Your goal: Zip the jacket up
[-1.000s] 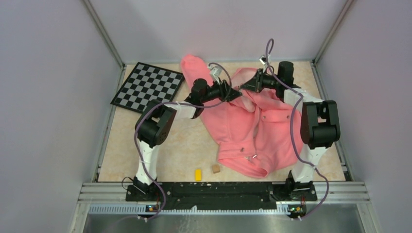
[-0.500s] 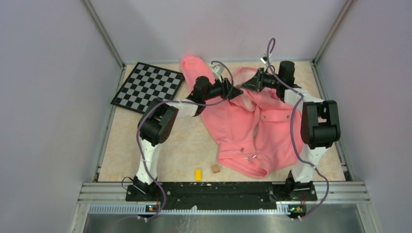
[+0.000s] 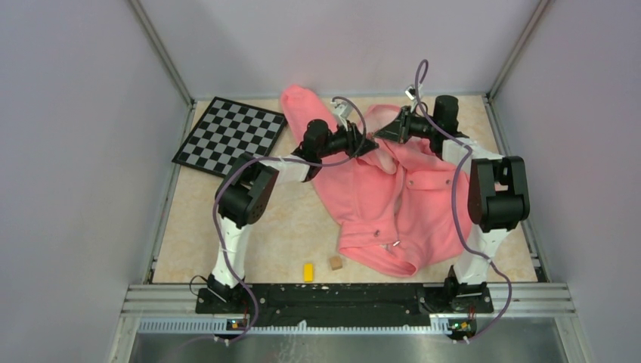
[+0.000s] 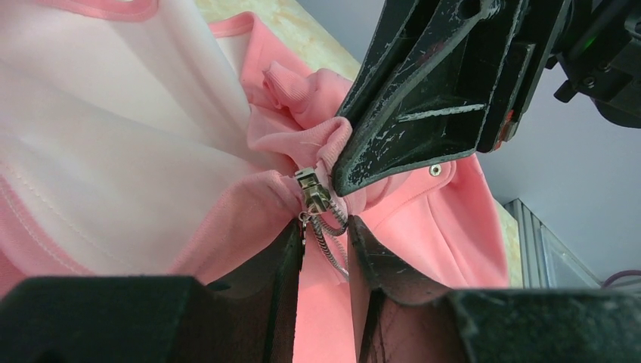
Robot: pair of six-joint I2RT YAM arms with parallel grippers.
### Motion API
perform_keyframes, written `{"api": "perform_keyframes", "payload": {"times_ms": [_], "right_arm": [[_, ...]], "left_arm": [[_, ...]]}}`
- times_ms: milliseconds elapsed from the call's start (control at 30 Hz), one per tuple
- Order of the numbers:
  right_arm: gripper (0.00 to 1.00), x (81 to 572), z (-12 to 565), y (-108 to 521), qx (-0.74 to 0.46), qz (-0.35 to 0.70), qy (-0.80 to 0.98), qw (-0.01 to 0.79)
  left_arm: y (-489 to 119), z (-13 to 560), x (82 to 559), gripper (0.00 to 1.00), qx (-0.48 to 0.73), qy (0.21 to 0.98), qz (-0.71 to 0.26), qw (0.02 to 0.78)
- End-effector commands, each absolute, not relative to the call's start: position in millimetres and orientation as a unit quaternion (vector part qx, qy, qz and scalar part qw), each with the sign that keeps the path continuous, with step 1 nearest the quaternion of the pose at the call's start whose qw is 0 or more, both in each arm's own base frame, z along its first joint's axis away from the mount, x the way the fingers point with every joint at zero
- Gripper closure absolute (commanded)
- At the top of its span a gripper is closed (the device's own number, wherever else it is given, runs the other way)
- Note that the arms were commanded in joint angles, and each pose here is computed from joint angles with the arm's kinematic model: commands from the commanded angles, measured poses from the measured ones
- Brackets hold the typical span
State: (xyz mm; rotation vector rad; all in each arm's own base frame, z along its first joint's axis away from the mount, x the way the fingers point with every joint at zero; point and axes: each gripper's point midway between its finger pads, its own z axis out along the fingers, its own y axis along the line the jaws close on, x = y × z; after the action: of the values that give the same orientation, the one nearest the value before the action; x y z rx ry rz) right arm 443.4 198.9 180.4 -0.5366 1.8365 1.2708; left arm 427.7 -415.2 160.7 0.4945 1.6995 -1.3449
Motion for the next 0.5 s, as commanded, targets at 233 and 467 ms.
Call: {"api": "perform_keyframes", "payload": {"times_ms": [233,467], "right_arm": [[1.0,440.3,211.8,201.2,-0.247,0.506,0.697,0.445],[1.0,440.4,212.9,200.8,-0.247,0.505,0.696,0.446]], "left_arm": [[-410.5,183.5,420.5,0.67,0.214,0.672,-0.534,0.466],[-406.5,185.1,420.6,0.7,0.214,0.674,-0.525,0.474]]}}
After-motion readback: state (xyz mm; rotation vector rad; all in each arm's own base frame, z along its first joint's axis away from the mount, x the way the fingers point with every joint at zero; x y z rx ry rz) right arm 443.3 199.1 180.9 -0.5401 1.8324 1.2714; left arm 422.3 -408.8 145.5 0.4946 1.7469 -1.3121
